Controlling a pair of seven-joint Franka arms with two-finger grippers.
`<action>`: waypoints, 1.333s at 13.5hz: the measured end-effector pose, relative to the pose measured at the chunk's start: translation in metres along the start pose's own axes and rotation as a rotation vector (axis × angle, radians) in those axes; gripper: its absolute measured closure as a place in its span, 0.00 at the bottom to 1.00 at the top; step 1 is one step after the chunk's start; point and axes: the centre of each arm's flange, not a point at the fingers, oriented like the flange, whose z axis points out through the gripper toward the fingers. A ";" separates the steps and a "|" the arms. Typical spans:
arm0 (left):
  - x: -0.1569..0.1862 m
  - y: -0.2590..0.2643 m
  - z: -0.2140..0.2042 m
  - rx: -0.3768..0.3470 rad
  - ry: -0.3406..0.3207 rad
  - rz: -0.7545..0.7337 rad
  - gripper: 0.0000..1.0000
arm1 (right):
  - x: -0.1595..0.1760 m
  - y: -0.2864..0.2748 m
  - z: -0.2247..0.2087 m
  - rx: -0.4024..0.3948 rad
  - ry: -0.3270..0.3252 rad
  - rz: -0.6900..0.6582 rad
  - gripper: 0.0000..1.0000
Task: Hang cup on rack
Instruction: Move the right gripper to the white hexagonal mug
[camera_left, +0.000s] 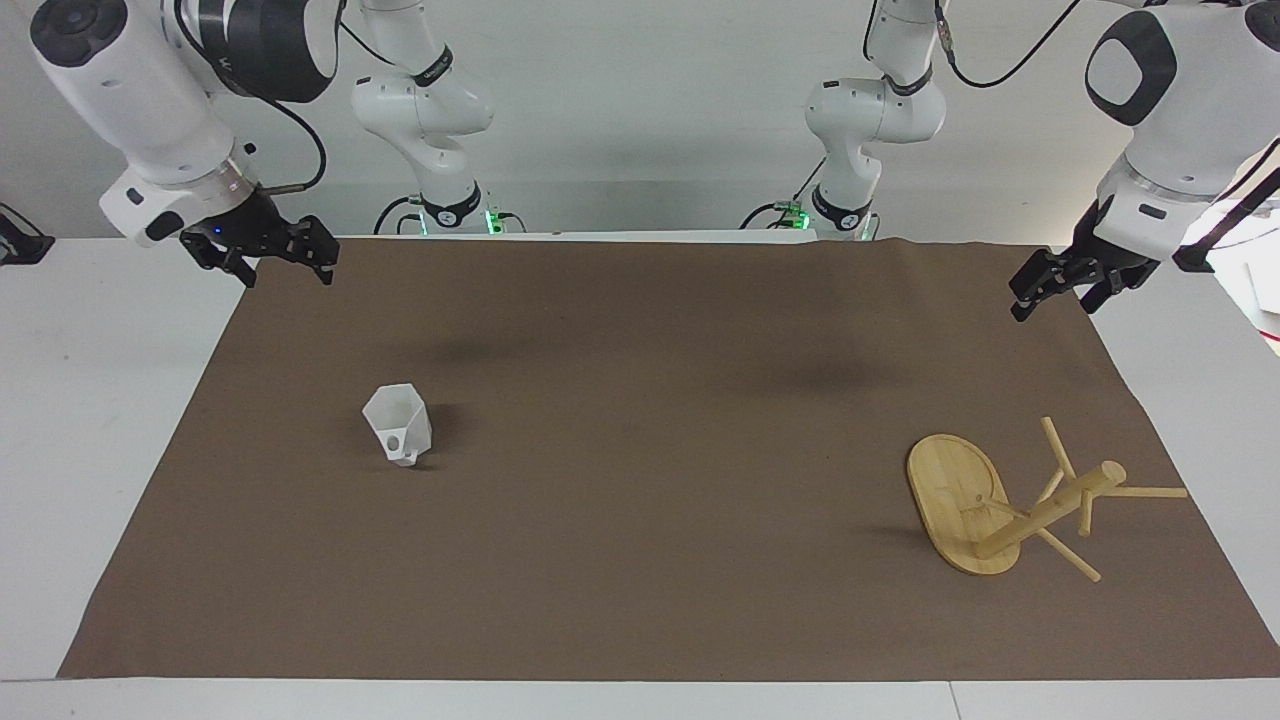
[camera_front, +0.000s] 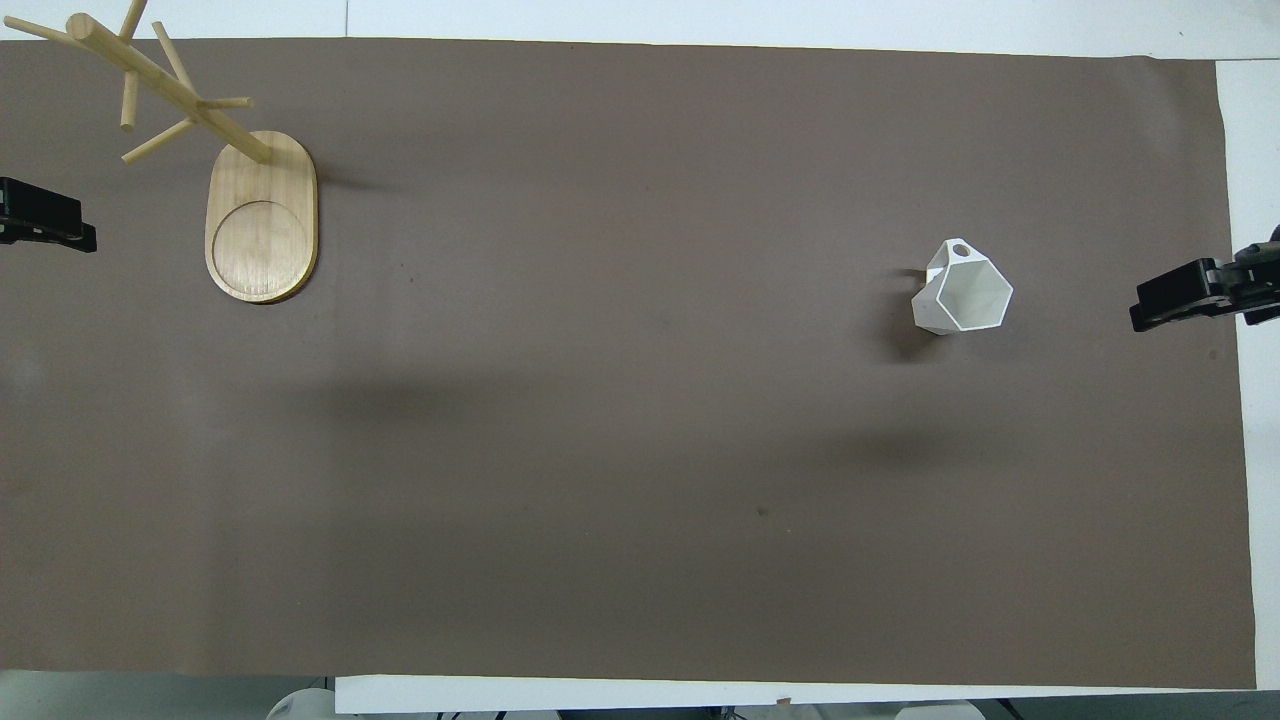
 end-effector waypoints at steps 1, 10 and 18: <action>0.000 0.001 0.000 0.000 -0.001 0.001 0.00 | 0.000 0.000 0.000 0.000 0.000 0.000 0.00; -0.001 0.000 -0.002 -0.001 -0.002 0.000 0.00 | -0.003 0.000 0.001 0.003 -0.017 0.001 0.00; -0.002 -0.001 -0.001 0.000 -0.004 -0.001 0.00 | 0.014 0.067 0.027 0.113 0.147 -0.576 0.00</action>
